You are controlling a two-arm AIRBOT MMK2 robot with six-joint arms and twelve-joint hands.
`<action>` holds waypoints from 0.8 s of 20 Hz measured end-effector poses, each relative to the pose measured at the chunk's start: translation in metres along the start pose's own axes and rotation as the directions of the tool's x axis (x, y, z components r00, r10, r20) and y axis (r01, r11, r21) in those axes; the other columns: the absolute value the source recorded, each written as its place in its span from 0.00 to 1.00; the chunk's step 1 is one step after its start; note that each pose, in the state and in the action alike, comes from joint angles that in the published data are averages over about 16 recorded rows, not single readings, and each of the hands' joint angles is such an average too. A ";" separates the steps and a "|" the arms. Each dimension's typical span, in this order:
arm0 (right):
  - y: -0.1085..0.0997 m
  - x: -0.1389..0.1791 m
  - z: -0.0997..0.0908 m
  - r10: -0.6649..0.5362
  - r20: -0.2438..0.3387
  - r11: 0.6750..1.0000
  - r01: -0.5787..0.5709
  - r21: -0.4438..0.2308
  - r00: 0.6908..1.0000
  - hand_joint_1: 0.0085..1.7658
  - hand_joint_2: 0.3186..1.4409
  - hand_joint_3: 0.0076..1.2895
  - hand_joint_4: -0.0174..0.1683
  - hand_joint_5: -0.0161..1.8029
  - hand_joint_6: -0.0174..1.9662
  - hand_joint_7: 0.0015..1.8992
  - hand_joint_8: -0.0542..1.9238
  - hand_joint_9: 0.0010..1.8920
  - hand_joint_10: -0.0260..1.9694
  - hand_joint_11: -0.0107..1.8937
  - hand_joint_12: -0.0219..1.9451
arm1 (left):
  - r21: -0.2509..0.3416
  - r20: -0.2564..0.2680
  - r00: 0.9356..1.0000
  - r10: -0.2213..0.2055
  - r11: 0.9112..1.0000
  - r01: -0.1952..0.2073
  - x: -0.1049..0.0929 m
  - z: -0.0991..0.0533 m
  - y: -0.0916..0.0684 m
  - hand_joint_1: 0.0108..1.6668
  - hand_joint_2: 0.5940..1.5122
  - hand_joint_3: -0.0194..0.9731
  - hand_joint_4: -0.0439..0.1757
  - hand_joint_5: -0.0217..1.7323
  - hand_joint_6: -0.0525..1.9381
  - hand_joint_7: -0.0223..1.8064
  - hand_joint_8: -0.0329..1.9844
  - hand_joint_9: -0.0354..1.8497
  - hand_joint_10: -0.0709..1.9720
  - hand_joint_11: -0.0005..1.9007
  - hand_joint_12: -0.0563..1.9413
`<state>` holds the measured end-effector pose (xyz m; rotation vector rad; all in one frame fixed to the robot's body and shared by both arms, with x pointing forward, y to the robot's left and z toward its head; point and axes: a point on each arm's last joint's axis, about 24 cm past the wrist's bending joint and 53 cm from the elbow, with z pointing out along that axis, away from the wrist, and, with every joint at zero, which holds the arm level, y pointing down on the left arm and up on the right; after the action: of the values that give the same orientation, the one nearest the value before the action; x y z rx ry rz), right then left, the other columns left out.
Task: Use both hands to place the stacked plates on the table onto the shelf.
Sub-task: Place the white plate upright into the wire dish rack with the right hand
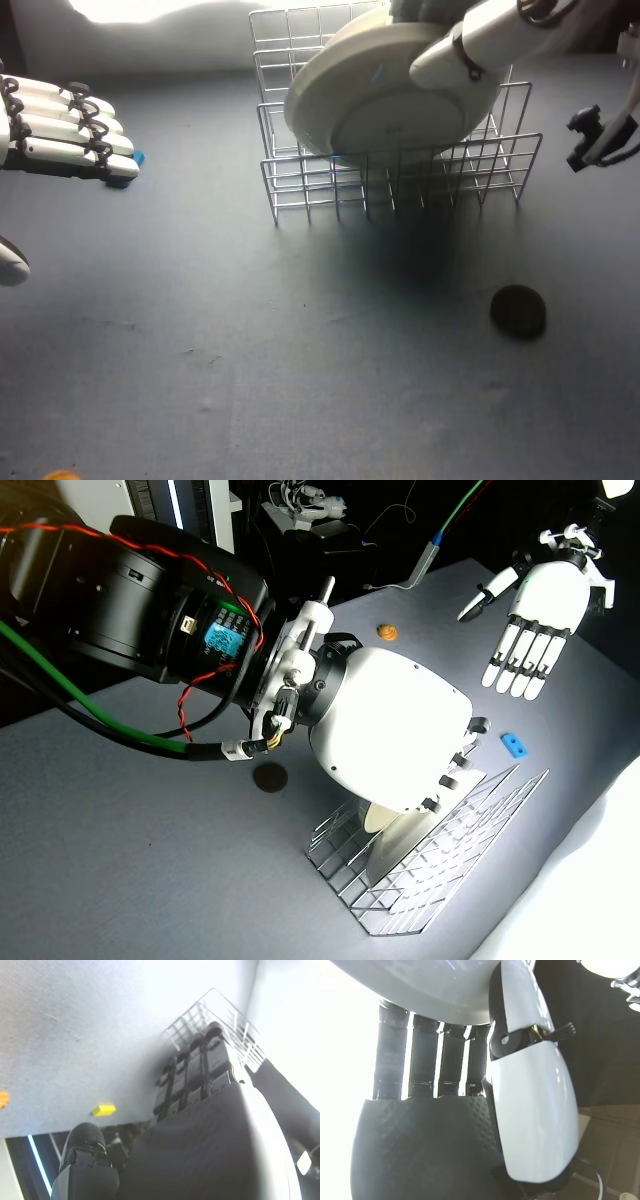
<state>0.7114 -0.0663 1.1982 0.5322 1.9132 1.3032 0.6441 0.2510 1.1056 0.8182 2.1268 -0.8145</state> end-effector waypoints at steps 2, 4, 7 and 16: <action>-0.003 0.000 0.001 0.000 0.004 1.000 0.000 0.004 1.000 0.73 0.63 0.00 0.05 0.51 0.44 0.55 0.44 0.56 0.48 0.48 0.64 | 0.000 0.000 1.000 0.000 1.000 0.000 0.000 0.000 0.000 0.00 0.57 0.03 0.19 0.02 0.03 0.02 0.02 0.03 0.04 0.01 0.03; -0.007 -0.001 0.002 0.000 0.009 1.000 0.000 0.009 1.000 0.73 0.63 0.00 0.05 0.51 0.44 0.55 0.44 0.55 0.49 0.48 0.65 | 0.000 0.001 1.000 0.000 1.000 0.000 0.000 0.000 0.000 0.00 0.57 0.04 0.19 0.02 0.03 0.02 0.02 0.03 0.04 0.01 0.03; -0.012 -0.001 0.003 -0.001 0.015 1.000 0.000 0.016 1.000 0.73 0.63 0.00 0.05 0.51 0.44 0.56 0.44 0.55 0.49 0.48 0.65 | 0.000 0.001 1.000 0.000 1.000 0.000 -0.001 0.000 0.000 0.00 0.57 0.03 0.19 0.02 0.03 0.02 0.02 0.03 0.04 0.01 0.03; -0.025 0.000 0.005 -0.001 0.024 0.999 0.001 0.035 1.000 0.72 0.63 0.00 0.05 0.51 0.45 0.55 0.44 0.55 0.49 0.48 0.65 | 0.001 0.003 1.000 0.001 1.000 -0.001 -0.001 0.000 0.000 0.00 0.57 0.04 0.19 0.02 0.03 0.03 0.02 0.03 0.04 0.01 0.03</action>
<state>0.7166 -0.0733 1.1742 0.5620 1.9199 1.2594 0.6446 0.2504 1.1067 0.8178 2.1233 -0.8154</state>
